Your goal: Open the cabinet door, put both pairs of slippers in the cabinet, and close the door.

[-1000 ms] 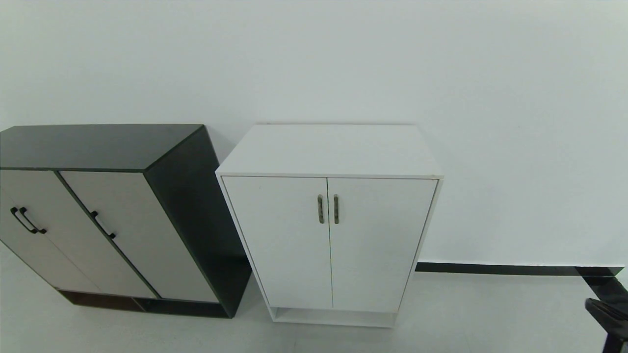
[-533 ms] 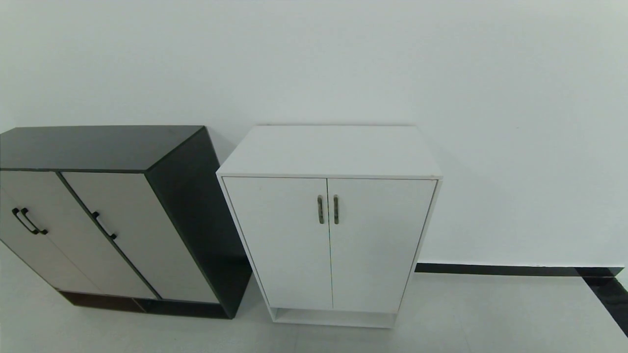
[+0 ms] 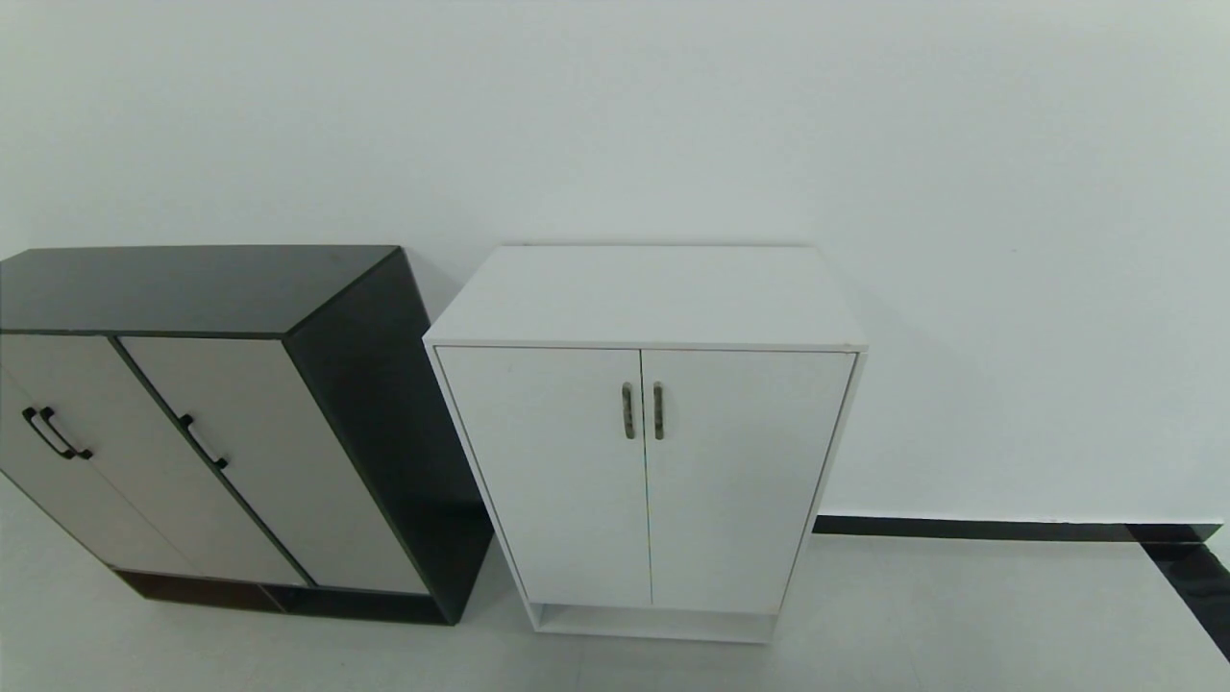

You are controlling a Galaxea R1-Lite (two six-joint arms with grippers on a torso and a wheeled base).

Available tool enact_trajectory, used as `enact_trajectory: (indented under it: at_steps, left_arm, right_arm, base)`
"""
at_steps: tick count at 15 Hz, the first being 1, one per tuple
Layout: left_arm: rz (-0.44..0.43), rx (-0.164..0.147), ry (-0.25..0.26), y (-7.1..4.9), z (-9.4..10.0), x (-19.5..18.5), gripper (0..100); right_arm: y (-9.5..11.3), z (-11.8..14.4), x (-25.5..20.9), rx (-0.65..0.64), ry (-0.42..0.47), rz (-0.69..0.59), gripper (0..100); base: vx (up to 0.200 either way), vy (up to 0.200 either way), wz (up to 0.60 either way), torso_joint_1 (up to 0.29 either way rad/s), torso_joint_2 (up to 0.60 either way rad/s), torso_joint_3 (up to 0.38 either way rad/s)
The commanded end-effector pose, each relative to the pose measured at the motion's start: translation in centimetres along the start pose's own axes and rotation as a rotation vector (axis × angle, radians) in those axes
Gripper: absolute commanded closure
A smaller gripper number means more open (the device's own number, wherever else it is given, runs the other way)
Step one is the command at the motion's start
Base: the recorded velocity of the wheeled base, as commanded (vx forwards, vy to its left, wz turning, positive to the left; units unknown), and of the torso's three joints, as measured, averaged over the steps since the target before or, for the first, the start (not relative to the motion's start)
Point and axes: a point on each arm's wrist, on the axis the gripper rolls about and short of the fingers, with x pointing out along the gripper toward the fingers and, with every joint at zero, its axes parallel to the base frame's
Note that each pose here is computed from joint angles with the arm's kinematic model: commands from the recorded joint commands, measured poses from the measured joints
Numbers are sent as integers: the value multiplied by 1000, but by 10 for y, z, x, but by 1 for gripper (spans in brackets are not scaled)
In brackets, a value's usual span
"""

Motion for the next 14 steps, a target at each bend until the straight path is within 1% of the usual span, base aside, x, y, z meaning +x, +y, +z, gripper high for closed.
enact_trajectory:
  at_steps: [1,2,4,8,9,10,12,14]
  left_arm:
    - [0,0,0,0,0,0,100]
    - [0,0,0,0,0,0,100]
    - [2,0,0,0,0,0,100]
    - [2,-2,0,0,0,0,100]
    - [0,1,-2,0,0,0,100]
    - [0,4,0,0,0,0,100]
    - [0,3,0,0,0,0,100]
    - [0,3,0,0,0,0,100]
  right_arm:
    - [3,-3,-9,8,-114,-155,100]
    - [4,-6,-13,11,-175,-166,100]
    - [4,-6,-13,75,-178,-173,100]
    - [4,-6,-13,67,-176,-181,100]
    - [3,-6,-14,60,-175,-208,100]
    - [3,-6,-14,52,-174,-209,100]
    - [4,-6,-13,73,-175,-170,100]
    - [4,-6,-13,64,-175,-152,100]
  base:
    - [0,0,0,0,0,0]
    - [0,0,0,0,0,0]
    - [0,0,0,0,0,0]
    - [0,0,0,0,0,0]
    - [0,0,0,0,0,0]
    - [0,0,0,0,0,0]
    - [0,0,0,0,0,0]
    - [0,0,0,0,0,0]
